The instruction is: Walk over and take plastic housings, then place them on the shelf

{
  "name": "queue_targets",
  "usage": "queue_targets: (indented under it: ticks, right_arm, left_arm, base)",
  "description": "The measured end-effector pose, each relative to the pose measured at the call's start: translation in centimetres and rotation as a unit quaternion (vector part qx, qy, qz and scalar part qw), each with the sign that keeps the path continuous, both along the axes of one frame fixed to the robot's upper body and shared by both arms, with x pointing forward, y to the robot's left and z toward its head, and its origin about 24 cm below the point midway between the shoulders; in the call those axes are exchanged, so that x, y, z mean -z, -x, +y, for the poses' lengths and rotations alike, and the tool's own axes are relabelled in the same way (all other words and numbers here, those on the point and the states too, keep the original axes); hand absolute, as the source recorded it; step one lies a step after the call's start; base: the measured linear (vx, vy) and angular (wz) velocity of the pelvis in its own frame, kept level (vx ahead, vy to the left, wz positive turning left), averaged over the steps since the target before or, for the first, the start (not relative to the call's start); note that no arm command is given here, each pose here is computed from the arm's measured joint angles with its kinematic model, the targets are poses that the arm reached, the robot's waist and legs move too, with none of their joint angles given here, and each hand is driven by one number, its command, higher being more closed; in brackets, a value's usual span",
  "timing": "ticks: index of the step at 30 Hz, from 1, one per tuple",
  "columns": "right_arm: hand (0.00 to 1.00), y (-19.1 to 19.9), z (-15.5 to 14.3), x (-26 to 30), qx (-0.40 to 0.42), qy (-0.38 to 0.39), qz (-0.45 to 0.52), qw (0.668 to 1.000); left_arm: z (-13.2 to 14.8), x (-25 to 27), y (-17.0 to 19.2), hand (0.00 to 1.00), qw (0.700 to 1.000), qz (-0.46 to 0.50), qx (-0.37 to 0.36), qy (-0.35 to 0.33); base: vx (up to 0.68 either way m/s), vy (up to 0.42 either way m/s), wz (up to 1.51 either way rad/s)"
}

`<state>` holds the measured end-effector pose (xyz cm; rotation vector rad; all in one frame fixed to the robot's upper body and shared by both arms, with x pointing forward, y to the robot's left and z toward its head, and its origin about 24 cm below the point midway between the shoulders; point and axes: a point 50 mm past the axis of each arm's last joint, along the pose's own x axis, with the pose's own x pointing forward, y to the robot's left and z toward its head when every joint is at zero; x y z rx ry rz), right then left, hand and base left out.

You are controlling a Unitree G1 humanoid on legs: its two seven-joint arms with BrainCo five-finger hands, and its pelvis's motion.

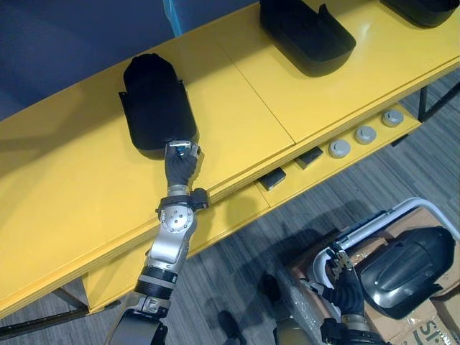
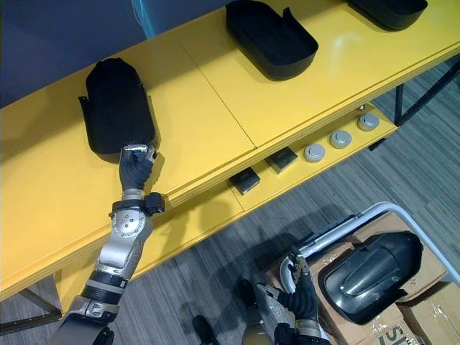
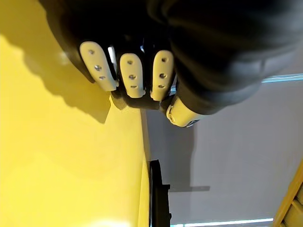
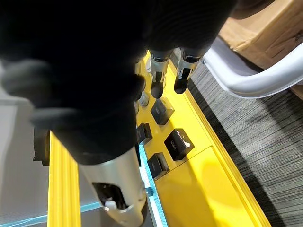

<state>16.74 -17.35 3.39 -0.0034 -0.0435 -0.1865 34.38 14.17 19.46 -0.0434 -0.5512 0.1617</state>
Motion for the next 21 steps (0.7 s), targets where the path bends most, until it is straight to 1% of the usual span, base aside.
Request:
queue_targets:
  ticks: [10, 11, 13, 15, 16, 17, 18, 21]
  right_arm:
    - [0.00, 0.0, 0.1, 0.0, 0.001, -0.009, -0.001, 1.000]
    - [0.00, 0.0, 0.2, 0.0, 0.002, -0.011, -0.002, 1.000]
    - [0.00, 0.0, 0.2, 0.0, 0.003, -0.012, -0.002, 1.000]
    - [0.00, 0.0, 0.1, 0.0, 0.005, -0.011, -0.002, 1.000]
    - [0.00, 0.0, 0.1, 0.0, 0.006, -0.011, -0.002, 1.000]
    - [0.00, 0.0, 0.1, 0.0, 0.006, -0.011, -0.002, 1.000]
    - [0.00, 0.0, 0.0, 0.0, 0.007, -0.010, -0.002, 1.000]
    - [0.00, 0.0, -0.3, 0.0, 0.011, -0.002, -0.001, 1.000]
  left_arm:
    - [0.3, -0.4, -0.3, 1.00, 1.000, -0.007, -0.012, 0.010]
    - [0.1, -0.4, 0.0, 0.00, 1.000, -0.009, -0.006, 0.020]
    - [-0.4, 0.4, 1.0, 0.00, 0.999, -0.009, 0.006, 0.042]
    - [-1.3, 2.3, 3.3, 0.00, 0.997, 0.002, 0.025, 0.069]
    - [-1.5, 3.1, 4.0, 0.00, 0.997, 0.009, 0.028, 0.078]
    - [-1.6, 4.5, 5.5, 0.00, 0.995, 0.025, 0.029, 0.097]
    - [-1.5, 5.9, 7.0, 0.00, 0.992, 0.044, 0.025, 0.112]
    - [-0.5, 7.4, 10.0, 0.00, 0.991, 0.059, -0.003, 0.122]
  base:
    - [0.00, 0.002, -0.02]
    - [0.00, 0.000, 0.00]
    - [0.02, 0.007, 0.01]
    - [0.04, 0.011, -0.01]
    - [0.00, 0.000, 0.00]
    - [0.03, 0.001, -0.03]
    - [0.02, -0.002, -0.06]
    - [0.03, -0.006, -0.18]
